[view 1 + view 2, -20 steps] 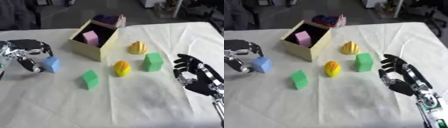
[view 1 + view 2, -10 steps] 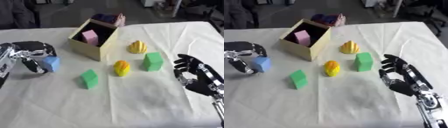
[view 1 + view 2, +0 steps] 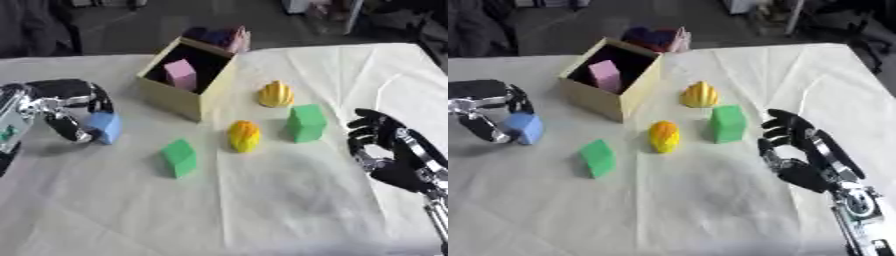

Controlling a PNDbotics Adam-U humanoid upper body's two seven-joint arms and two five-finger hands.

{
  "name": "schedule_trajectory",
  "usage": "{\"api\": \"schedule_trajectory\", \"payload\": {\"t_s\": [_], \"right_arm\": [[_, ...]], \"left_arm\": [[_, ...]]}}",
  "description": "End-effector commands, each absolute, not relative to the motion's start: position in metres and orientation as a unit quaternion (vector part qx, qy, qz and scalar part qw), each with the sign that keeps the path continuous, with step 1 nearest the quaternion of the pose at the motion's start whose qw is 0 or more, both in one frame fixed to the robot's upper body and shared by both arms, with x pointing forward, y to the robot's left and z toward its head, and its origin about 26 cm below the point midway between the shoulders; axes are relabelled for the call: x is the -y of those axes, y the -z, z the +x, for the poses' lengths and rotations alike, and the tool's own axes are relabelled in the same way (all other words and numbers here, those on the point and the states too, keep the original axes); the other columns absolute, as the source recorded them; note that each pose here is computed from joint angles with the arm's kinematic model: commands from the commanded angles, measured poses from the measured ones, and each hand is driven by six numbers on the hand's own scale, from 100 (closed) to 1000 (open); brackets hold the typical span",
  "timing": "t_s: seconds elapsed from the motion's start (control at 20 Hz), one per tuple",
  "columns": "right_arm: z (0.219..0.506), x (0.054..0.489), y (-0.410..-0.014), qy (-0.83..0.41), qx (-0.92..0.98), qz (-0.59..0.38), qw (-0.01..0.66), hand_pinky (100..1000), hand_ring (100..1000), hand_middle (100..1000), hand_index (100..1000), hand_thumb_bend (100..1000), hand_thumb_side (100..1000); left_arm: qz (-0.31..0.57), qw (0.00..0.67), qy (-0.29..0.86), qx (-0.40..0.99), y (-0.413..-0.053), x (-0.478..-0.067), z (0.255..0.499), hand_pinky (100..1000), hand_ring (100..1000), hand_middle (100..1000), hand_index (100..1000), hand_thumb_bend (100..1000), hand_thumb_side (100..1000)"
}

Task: Pick up objects on the table and place them in the box.

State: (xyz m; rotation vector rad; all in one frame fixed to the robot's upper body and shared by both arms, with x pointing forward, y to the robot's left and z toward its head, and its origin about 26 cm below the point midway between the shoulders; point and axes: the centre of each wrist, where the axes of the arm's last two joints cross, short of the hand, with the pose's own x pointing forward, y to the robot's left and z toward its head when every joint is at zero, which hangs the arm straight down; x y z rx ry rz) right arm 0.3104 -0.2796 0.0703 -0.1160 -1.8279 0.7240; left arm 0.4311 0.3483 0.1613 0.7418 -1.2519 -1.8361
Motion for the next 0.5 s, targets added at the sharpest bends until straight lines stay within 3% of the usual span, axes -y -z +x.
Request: {"api": "schedule_trajectory", "payload": {"t_s": [0.05,0.3,0.35,0.5], "right_arm": [[0.313,0.282,-0.078,-0.311,0.778,-0.054,0.543,699,741,736,922,204,318],[0.313,0.282,-0.078,-0.311,0.778,-0.054,0.543,699,741,736,922,204,318],[0.313,0.28,-0.078,-0.315,0.777,-0.05,0.542,699,741,736,922,201,321],[0.316,0.273,-0.082,-0.326,0.78,-0.036,0.533,699,741,736,923,200,321]], "left_arm": [[0.32,0.372,0.699,0.52,-0.198,-0.355,0.427,697,558,544,642,296,100],[0.319,0.373,0.693,0.528,-0.207,-0.351,0.423,697,558,544,642,296,100],[0.324,0.369,0.687,0.536,-0.212,-0.348,0.424,712,578,568,667,344,100],[0.367,0.353,0.64,0.575,-0.246,-0.338,0.43,714,582,572,671,362,100]]}}
